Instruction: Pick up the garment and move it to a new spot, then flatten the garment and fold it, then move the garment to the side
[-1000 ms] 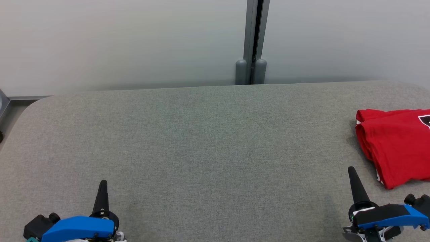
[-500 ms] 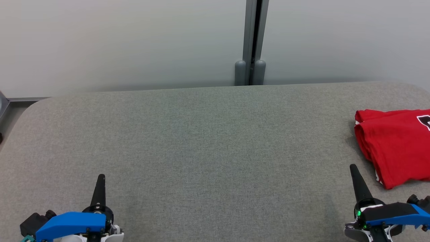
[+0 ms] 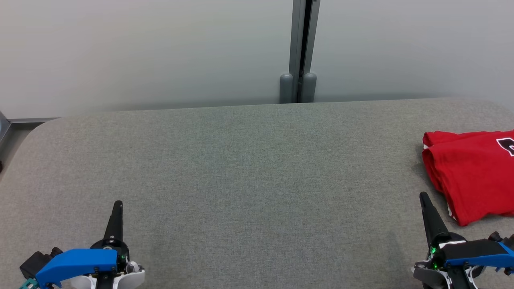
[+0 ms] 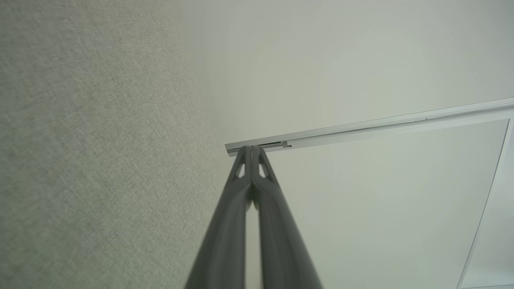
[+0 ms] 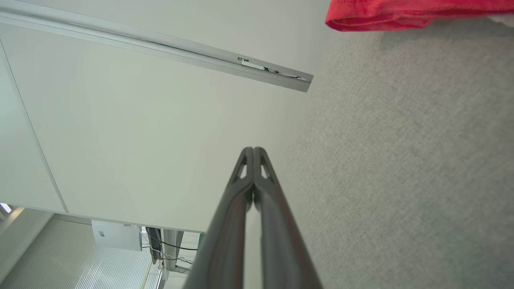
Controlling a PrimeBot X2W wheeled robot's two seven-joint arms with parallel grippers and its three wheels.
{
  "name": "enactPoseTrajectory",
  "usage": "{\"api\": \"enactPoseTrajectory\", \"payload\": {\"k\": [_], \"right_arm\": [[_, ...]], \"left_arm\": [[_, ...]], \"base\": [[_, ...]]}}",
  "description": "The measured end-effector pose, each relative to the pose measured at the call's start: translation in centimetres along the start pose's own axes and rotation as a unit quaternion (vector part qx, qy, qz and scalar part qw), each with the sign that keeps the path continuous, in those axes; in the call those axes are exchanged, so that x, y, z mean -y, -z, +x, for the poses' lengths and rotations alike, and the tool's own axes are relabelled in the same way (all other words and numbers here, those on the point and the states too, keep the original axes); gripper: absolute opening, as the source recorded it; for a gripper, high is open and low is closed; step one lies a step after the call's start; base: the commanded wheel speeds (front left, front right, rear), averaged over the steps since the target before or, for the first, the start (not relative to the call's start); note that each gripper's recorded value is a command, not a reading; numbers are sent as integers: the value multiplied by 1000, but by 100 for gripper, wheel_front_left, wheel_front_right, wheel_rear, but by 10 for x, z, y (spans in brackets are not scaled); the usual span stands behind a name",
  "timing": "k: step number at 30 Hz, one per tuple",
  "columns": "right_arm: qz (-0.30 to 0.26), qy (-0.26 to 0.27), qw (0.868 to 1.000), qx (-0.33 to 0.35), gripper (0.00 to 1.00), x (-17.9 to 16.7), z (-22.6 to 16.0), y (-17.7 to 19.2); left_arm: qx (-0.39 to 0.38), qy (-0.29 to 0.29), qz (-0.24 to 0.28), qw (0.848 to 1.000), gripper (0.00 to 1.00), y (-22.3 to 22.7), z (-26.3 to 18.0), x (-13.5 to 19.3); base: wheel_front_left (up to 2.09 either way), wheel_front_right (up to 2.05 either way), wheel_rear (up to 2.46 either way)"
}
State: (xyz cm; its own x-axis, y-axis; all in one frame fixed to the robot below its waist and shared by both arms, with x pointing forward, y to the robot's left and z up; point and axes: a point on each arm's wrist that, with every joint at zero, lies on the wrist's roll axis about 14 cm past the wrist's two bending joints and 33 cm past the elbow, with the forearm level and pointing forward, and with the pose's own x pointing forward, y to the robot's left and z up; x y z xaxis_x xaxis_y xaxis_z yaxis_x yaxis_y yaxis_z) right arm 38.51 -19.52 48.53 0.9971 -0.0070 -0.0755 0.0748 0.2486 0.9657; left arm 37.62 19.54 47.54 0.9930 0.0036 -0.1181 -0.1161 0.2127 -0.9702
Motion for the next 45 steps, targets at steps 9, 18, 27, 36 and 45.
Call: {"api": "enactPoseTrajectory", "payload": {"k": [9,18,27,36,45], "right_arm": [[36,-8,999,0,0,-4,1,-2],[74,-18,997,1,0,-10,1,-5],[105,-26,994,-1,0,-14,1,-6],[128,-32,991,0,0,-16,0,-8],[128,-32,991,0,0,-16,1,-8]], "left_arm": [[3,13,-31,999,0,-4,3,7],[3,27,-63,998,0,-6,5,15],[4,42,-90,995,0,-10,7,22],[5,53,-108,993,0,-12,8,28],[5,53,-108,993,0,-12,8,28]], "base": [[0,0,0],[0,0,0],[0,0,0],[0,0,0],[0,0,0]]}}
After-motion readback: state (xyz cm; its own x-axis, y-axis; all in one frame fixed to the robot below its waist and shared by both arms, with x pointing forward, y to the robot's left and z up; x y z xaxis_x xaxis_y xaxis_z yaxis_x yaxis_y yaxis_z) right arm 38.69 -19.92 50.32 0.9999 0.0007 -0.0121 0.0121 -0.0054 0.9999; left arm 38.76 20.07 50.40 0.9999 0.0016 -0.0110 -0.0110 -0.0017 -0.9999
